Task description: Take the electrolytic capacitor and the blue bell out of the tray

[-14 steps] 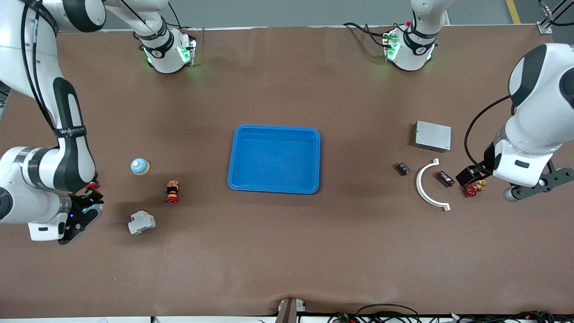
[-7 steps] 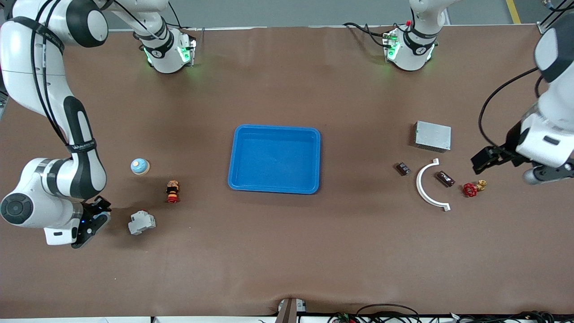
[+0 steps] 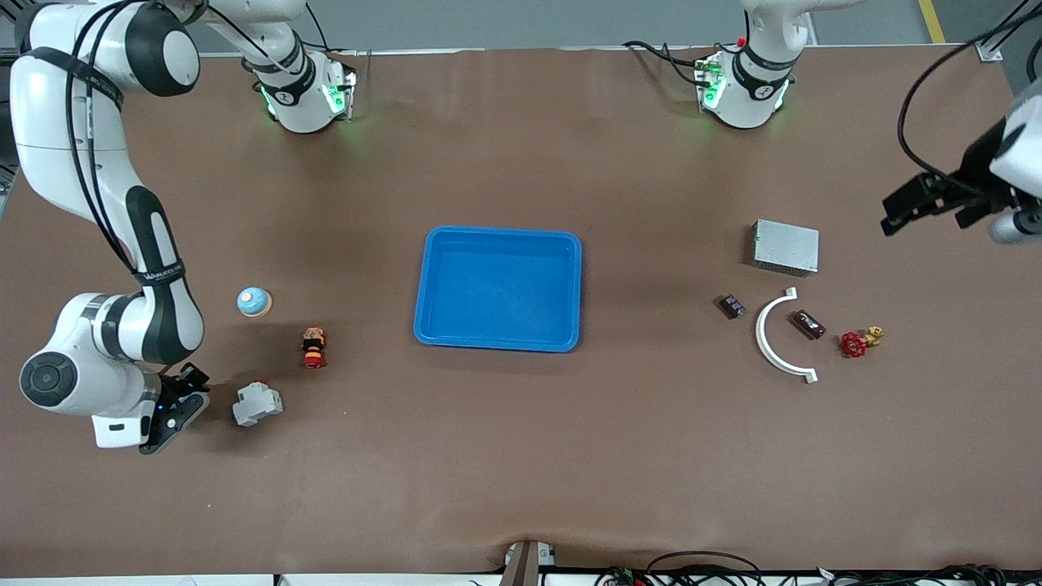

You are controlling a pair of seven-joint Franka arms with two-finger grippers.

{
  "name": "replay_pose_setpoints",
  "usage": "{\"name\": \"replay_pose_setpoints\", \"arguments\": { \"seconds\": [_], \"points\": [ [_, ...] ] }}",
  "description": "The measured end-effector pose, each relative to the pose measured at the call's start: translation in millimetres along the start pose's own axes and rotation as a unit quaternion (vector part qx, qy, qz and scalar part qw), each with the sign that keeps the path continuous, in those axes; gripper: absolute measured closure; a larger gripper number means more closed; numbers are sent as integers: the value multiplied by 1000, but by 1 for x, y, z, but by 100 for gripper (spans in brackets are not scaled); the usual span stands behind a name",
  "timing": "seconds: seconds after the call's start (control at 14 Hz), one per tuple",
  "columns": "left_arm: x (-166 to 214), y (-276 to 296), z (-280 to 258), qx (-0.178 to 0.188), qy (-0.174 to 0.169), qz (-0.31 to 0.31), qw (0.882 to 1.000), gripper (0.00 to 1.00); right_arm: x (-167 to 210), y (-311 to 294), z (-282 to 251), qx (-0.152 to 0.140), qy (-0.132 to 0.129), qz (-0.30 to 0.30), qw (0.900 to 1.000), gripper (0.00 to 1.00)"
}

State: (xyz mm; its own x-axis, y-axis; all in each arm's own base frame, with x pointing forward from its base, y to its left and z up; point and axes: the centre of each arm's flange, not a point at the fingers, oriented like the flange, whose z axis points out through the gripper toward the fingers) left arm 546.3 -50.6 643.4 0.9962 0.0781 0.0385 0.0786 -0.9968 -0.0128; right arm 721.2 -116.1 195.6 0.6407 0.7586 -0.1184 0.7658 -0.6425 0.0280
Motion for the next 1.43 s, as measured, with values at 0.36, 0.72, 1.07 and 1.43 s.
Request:
{"name": "replay_pose_setpoints", "arguments": {
  "seconds": [0.36,0.72,1.07,1.43],
  "points": [
    [-43,1,-23,2,-6,13,1000,0,-6,3,3,1,0,5,1000,18],
    [-54,20,-22,9,-16,32,999,0,-3,-3,0,41,7,24,999,0],
    [-61,31,-26,16,-14,39,999,0,8,-40,-80,130,-40,142,980,0],
    [-67,35,-32,18,-9,43,999,0,10,-101,-219,137,-97,262,950,0]
  ]
}}
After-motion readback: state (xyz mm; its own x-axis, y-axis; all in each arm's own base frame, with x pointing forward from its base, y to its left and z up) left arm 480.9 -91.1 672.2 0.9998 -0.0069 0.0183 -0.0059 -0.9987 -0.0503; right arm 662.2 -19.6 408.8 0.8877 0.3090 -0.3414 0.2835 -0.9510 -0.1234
